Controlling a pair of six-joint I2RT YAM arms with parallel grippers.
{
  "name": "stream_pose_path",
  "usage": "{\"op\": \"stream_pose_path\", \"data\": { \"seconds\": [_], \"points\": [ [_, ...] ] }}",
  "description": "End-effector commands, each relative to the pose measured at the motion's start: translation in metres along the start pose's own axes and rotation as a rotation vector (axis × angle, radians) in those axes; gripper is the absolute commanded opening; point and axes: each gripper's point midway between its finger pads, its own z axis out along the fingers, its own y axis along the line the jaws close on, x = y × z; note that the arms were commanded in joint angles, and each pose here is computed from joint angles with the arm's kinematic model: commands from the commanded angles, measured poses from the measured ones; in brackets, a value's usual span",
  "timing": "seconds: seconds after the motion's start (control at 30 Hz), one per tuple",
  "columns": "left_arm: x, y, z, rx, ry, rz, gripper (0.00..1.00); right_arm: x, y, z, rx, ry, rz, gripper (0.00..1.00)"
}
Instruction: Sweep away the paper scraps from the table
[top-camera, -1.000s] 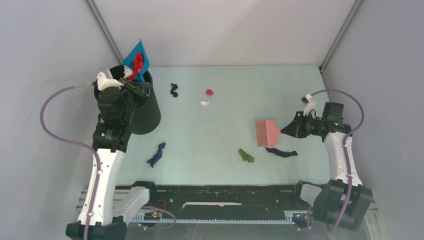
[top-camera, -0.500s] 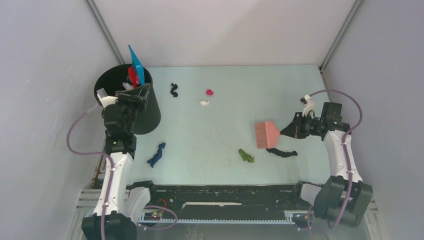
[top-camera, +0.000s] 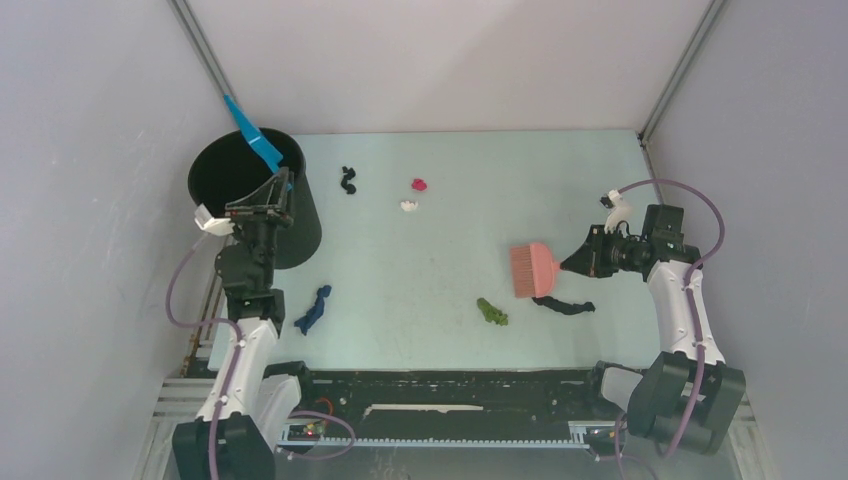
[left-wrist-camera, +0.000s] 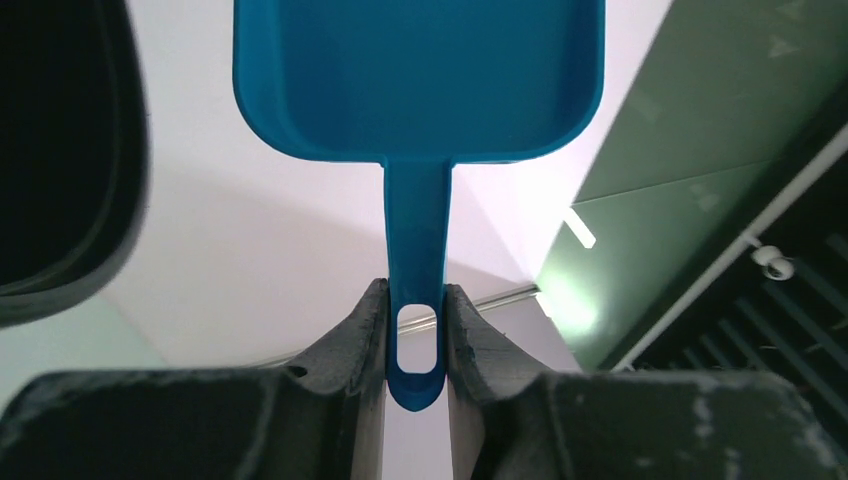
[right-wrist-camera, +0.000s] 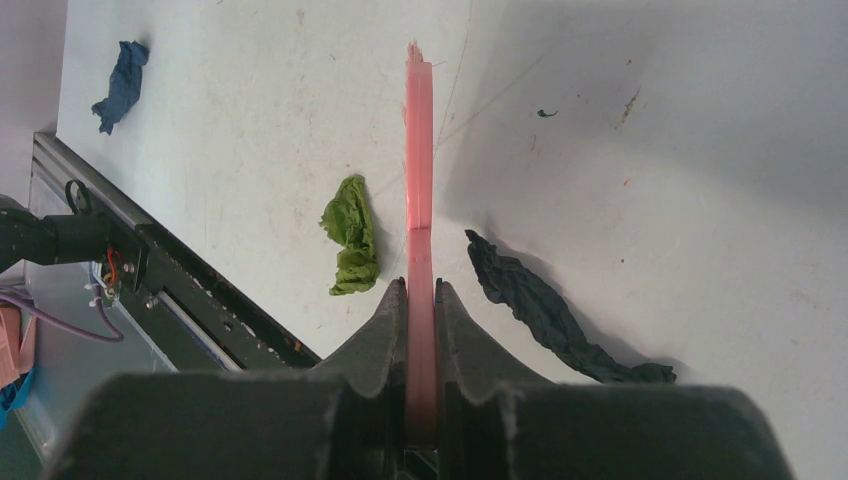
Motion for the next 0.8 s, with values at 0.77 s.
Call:
{"op": "stream_pose_path", "data": {
  "seconds": [0.77],
  "points": [
    [0.011, -0.075, -0.017, 0.267, 0.077, -0.253, 0.0, -0.005, 0.001, -0.002, -0.002, -0.016, -0.025, 0.0]
  ]
}}
